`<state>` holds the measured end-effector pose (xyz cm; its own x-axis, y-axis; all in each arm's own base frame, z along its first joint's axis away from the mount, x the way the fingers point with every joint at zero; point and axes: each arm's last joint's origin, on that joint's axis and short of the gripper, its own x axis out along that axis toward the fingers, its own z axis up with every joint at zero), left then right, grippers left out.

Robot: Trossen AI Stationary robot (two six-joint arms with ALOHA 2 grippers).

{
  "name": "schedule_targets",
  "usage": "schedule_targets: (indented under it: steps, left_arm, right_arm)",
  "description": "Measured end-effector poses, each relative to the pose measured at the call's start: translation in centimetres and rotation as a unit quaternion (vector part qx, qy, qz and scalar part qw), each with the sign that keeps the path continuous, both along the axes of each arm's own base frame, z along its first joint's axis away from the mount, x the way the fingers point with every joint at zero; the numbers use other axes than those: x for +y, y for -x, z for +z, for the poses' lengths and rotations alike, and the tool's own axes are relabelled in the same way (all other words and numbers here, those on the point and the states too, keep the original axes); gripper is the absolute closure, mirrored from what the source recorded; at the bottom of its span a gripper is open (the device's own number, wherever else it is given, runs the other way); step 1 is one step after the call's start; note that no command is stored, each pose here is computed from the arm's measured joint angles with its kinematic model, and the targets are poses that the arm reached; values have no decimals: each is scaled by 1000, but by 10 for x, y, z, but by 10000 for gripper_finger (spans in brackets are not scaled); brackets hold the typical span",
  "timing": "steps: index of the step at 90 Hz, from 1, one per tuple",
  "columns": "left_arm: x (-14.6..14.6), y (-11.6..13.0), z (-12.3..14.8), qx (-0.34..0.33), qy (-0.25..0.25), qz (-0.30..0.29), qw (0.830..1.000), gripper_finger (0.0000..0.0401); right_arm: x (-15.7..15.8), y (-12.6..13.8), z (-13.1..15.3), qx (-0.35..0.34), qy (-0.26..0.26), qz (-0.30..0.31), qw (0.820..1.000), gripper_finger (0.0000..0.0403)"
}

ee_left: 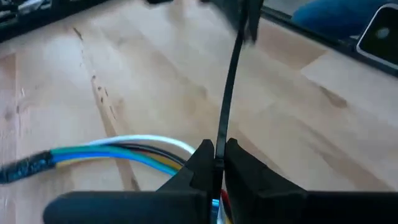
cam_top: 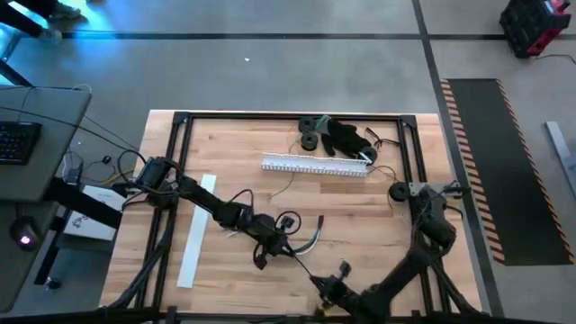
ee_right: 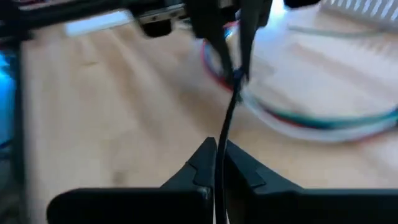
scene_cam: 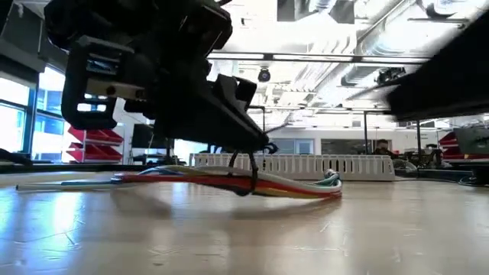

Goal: Ziptie cables
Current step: Wrap the cable wire using a black zip tie

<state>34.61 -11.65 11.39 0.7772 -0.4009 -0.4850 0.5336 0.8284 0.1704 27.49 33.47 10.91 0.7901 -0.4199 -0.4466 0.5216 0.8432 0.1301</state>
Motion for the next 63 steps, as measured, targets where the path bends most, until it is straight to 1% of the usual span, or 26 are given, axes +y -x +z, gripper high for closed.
schedule_targets:
  steps: [11,15,19,23,26,31,34,37,41,46,48,53,57,63]
  left_arm:
    - [0,0,0,-1,0,1,1000,395]
    - [0,0,0,-1,-1,3,1000,395]
    - [0,0,0,-2,-1,4,1000,396]
    - [1,0,0,-2,-2,6,1000,396]
    - [1,0,0,-3,-3,9,1000,396]
    - [3,-1,0,-3,-4,12,1000,396]
    - [3,-1,0,-3,-4,13,1000,396]
    - [3,-1,0,-3,-4,13,1000,396]
    - [3,-1,0,-2,-4,13,1000,396]
    - [3,-1,0,-2,-1,16,1000,396]
    - [4,-1,0,-3,-1,17,1000,396]
    - [4,-2,1,-7,0,18,1000,396]
    - [4,-2,1,-7,1,18,1000,396]
    - [5,-2,1,-5,1,19,1000,396]
  right_arm:
    - [9,16,-3,21,-38,6,999,402]
    - [11,19,-4,43,-60,10,997,402]
    - [13,21,-6,79,-87,19,993,403]
    - [15,23,-9,135,-122,34,983,403]
    - [16,23,-10,162,-135,42,977,403]
    - [17,22,-6,218,-182,58,957,399]
    - [18,21,-6,239,-203,67,947,394]
    - [22,22,-6,245,-211,82,943,387]
    - [28,24,-4,234,-213,109,943,374]
    - [38,23,1,197,-216,148,945,354]
    - [41,22,2,177,-208,160,949,345]
    - [44,19,4,132,-164,184,960,323]
    - [44,12,10,85,-142,185,969,307]
    - [35,-2,18,27,-90,152,984,283]
